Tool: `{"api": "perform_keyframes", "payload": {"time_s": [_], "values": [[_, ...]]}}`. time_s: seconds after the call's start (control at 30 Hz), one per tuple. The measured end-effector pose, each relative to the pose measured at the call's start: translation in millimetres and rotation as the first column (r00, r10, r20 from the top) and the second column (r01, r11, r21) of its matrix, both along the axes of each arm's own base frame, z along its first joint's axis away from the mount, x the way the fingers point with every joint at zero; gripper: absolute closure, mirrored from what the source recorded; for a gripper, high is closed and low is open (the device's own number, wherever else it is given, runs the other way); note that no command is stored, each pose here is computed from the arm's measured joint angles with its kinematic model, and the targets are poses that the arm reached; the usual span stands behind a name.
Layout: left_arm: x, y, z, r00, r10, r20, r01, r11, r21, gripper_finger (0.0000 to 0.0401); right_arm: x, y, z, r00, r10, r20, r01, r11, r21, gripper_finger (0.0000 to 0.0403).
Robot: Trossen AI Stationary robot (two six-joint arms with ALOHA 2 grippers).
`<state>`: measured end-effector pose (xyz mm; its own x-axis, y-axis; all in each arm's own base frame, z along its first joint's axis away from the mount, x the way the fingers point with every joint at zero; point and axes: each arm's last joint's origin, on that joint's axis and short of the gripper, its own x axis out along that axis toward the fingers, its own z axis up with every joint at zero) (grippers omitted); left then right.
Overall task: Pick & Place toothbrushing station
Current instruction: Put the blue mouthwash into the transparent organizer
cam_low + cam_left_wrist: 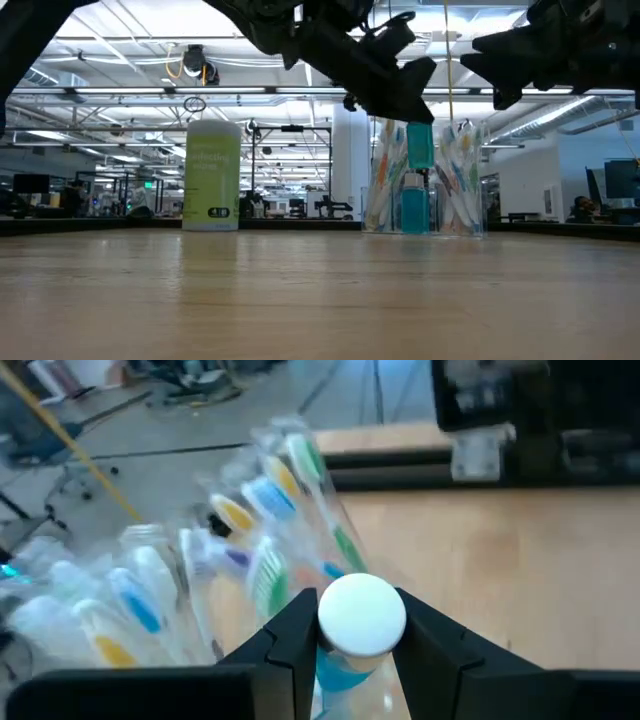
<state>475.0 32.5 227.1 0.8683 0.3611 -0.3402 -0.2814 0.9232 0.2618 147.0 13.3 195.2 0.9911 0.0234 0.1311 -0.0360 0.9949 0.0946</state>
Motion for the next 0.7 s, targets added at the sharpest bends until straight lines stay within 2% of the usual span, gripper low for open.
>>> {"api": "perform_keyframes", "payload": {"time_s": [0.17,0.3,0.47,0.7], "values": [[1.5,4.6,13.4,0.987,0.130,0.091,-0.121,0.988,-0.100,0.0293,-0.4,-0.3,1.0,1.000,-0.010,0.009,0.010,1.000,-0.019,0.0314],[-1.0,11.5,9.7,0.978,0.199,0.067,-0.182,0.962,-0.202,0.0293,-0.9,-2.3,2.2,0.997,-0.077,0.018,0.077,0.997,-0.005,0.0352],[-0.8,11.4,7.9,0.970,0.225,0.094,-0.202,0.957,-0.209,0.0293,-0.6,-3.1,1.4,0.994,-0.107,0.010,0.107,0.994,-0.002,0.0397],[1.5,14.7,9.0,0.957,0.251,0.147,-0.211,0.947,-0.242,0.0293,-0.7,-3.1,1.8,0.994,-0.107,0.014,0.107,0.994,-0.001,0.0402]]}}
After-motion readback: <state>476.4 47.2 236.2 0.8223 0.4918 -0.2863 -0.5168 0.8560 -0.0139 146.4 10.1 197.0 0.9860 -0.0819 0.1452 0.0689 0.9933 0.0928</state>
